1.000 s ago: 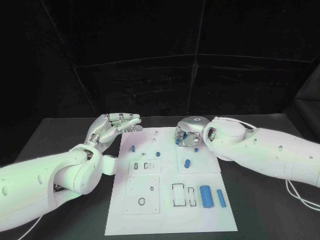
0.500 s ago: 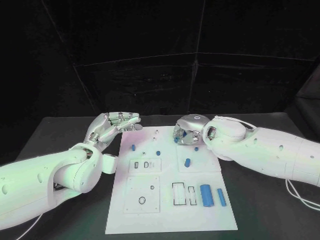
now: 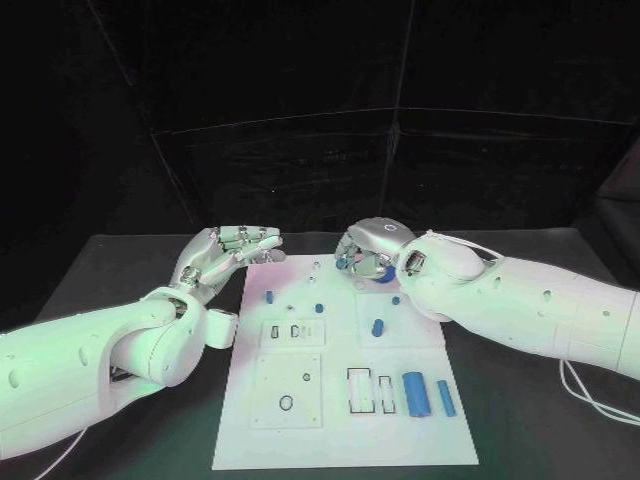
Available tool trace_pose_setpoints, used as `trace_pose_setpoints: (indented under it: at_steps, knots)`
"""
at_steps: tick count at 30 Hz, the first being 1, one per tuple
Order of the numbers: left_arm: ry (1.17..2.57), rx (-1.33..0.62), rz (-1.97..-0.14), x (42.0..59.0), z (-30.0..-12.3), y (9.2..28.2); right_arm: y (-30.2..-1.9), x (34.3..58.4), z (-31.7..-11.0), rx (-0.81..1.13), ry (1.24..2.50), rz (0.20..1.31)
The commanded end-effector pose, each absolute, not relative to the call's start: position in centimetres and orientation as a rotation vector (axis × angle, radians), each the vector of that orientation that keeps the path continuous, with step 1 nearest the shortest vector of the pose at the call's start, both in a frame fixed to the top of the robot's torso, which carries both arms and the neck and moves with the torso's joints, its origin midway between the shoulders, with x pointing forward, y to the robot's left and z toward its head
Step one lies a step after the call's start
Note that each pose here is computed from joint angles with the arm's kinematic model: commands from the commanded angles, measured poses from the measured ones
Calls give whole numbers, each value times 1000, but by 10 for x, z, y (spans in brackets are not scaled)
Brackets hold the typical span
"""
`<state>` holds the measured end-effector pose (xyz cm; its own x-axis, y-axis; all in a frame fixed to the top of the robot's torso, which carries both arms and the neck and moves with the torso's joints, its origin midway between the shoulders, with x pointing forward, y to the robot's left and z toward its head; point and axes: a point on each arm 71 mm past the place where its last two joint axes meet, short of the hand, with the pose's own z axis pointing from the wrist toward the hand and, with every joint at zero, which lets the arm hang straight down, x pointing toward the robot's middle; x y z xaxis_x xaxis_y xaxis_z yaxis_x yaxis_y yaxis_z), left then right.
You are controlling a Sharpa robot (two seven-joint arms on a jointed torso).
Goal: Assemble the parts on the task board
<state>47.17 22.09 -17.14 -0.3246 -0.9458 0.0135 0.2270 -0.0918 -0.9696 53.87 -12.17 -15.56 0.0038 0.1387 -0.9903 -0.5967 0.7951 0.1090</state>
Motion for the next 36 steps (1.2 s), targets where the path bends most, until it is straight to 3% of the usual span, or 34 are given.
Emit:
trace_pose_setpoints:
  at_steps: [1, 15, 36]
  knots:
    - [1223, -882, -1611, 472, -170, 219, -117, 544, -152, -352, 1432, 599]
    - [1226, -881, -1619, 471, -168, 217, -90, 555, -157, -369, 1482, 583]
    - [1228, -882, -1613, 472, -167, 216, -75, 559, -160, -378, 1511, 573]
